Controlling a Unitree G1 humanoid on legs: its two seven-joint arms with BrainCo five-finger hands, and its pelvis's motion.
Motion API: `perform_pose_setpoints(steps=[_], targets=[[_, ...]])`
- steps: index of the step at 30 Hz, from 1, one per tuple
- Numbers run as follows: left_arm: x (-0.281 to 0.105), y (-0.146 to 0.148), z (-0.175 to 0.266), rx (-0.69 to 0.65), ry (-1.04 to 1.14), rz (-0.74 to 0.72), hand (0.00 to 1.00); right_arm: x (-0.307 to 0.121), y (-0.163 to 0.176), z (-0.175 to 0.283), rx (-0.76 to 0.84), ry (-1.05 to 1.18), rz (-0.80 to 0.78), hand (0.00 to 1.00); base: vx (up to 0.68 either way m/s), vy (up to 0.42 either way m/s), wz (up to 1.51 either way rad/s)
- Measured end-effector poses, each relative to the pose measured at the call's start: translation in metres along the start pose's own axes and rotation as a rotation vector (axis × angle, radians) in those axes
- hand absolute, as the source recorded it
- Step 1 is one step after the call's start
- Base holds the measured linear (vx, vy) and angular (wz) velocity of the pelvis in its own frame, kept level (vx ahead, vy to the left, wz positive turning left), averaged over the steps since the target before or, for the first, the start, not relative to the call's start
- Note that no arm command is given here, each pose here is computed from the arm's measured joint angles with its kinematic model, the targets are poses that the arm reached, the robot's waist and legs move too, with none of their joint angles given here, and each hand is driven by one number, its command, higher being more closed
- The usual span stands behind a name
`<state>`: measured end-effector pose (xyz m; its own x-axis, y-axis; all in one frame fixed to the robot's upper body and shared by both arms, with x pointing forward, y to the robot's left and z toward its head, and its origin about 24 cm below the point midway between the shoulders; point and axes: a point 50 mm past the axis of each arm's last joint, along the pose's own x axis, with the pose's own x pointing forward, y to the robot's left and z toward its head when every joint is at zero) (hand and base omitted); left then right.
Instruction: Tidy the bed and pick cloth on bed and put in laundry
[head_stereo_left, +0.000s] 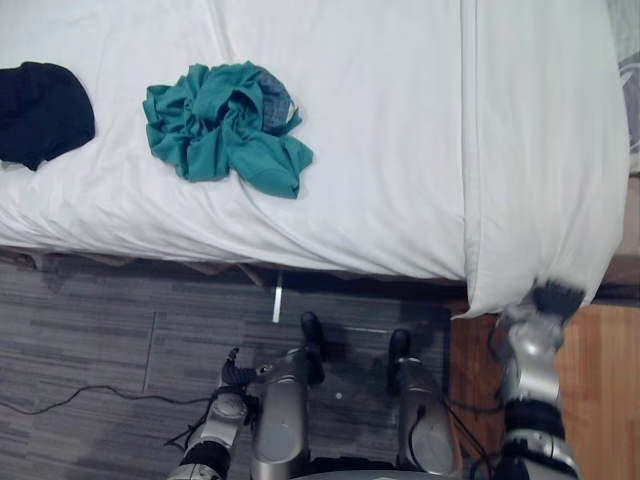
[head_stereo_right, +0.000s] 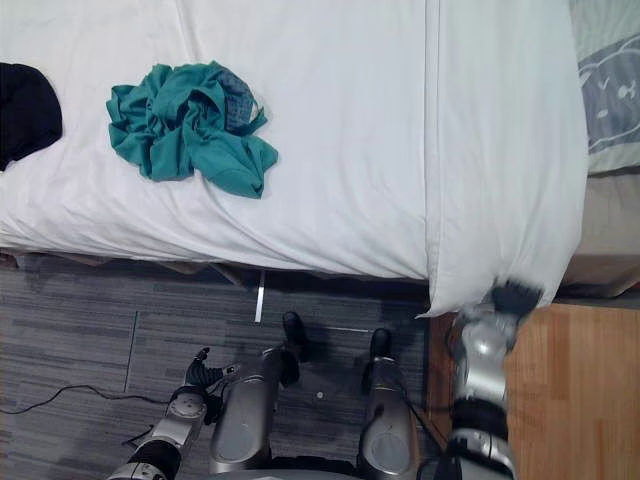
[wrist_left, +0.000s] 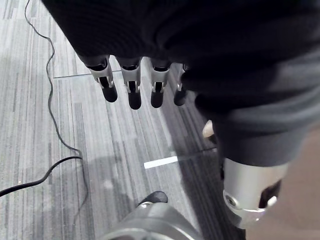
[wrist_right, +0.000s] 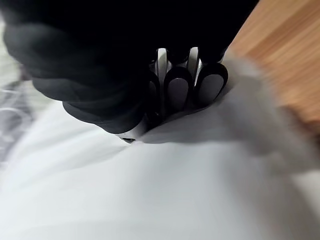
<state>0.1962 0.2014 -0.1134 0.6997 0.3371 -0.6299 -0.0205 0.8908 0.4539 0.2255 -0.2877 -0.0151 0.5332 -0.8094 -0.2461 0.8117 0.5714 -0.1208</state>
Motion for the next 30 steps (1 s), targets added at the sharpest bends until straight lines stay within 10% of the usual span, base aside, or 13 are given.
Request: perform_pose_setpoints(steps=[6,11,22,30], targets=[[-0.002,0.009,-0.015,-0.039,0.052,0.031,0.0,-0.072,-0.071,-0.156,-0.221,0.648,-0.013,0.0,0.14,-0.028,-0.2],[-0.004,0.011,-0.025,-0.103,0.083,0.034,0.0,-0.106,-0.104,-0.191,-0.323,0.85,0.05,0.0,0.05,0.1,0.0],[-0.016,0.051,-0.084,-0.013,0.269,0.11,0.0,-0.101,-0.065,-0.187,-0.272,0.839,0.196,0.0,0.06,0.463,0.21],[-0.019,0.012,-0.077,0.084,0.231,-0.071,0.0,-0.099,0.0,-0.164,-0.372,0.648,0.494,0.0,-0.06,0.312,-0.83]])
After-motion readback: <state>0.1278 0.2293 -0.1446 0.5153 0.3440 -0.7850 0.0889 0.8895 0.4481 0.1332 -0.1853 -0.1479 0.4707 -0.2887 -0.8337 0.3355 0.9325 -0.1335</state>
